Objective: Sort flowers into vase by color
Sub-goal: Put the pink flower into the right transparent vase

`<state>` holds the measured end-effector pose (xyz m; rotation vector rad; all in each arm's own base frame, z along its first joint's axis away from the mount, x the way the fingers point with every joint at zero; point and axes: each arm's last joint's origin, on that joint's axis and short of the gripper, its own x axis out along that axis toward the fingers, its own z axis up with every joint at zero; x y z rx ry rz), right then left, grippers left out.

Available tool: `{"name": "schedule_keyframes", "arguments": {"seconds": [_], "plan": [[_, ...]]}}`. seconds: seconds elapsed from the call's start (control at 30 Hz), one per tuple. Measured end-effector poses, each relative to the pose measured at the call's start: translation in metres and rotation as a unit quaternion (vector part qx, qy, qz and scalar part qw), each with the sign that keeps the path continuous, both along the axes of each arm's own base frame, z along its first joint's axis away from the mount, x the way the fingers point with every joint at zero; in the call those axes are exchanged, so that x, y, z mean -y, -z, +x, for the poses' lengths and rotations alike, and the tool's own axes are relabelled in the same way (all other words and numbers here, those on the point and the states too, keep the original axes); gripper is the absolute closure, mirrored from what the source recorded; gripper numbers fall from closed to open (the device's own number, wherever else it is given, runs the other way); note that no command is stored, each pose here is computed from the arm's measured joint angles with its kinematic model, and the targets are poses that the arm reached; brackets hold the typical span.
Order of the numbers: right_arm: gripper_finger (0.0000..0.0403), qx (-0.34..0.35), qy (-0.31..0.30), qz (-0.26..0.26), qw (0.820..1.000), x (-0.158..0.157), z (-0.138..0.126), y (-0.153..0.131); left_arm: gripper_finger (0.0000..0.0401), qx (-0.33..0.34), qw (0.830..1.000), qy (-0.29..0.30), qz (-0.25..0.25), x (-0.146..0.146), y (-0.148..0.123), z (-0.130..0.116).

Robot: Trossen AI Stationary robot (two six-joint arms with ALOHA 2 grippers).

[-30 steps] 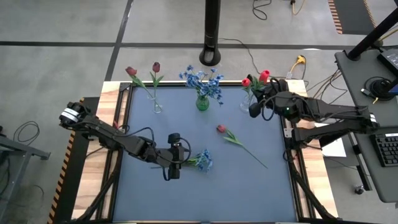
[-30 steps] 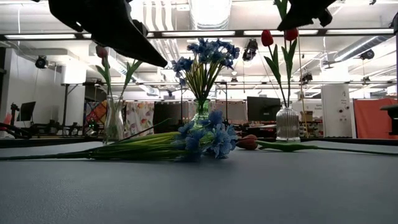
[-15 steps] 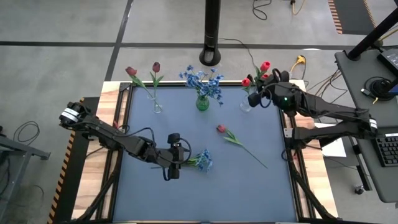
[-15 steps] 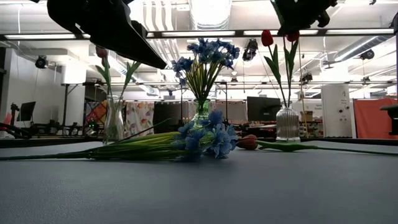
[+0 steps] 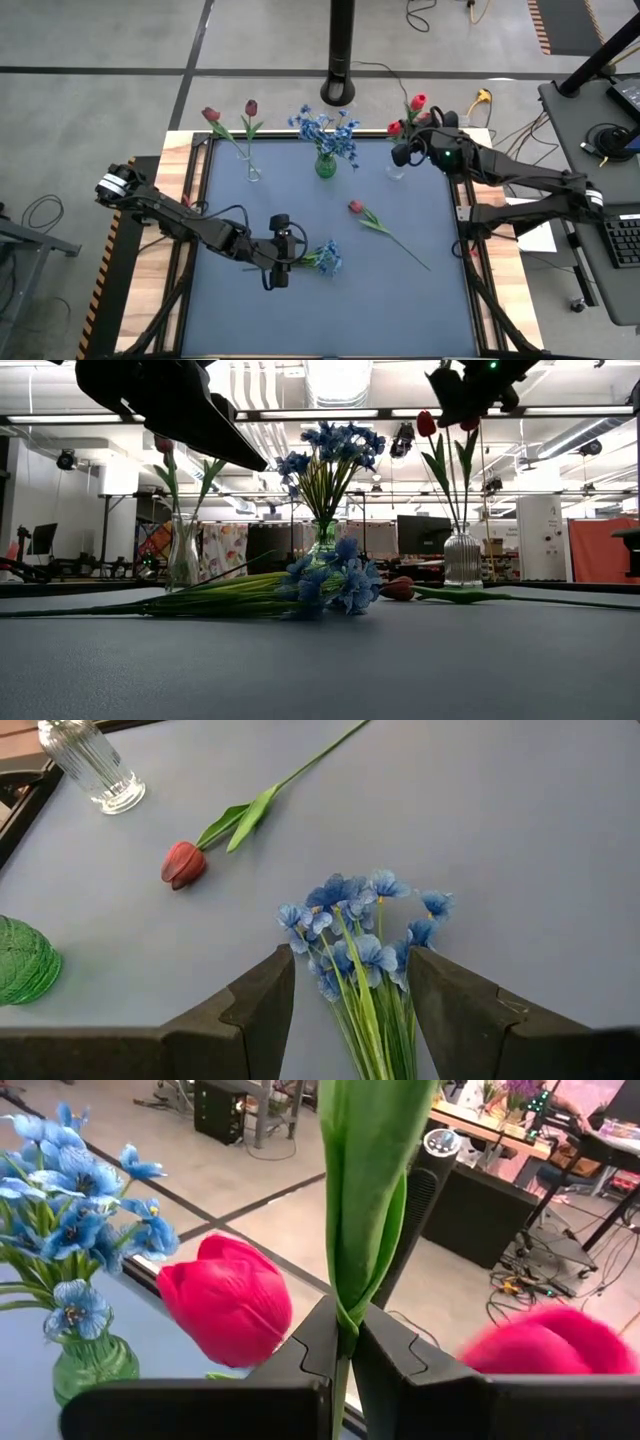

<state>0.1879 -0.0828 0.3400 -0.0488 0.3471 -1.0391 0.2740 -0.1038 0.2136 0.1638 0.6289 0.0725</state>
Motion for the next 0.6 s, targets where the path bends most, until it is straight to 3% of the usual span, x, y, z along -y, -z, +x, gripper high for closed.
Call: {"name": "schedule_keyframes", "arguments": {"seconds": [0.6], "plan": [[0.0385, -0.024, 0.016, 0.007, 1.0, 0.0105, 0.0102, 0.0102, 0.0223, 0.0, 1.0, 0.0, 0.0, 0.0002, 0.0001, 0.0]]}}
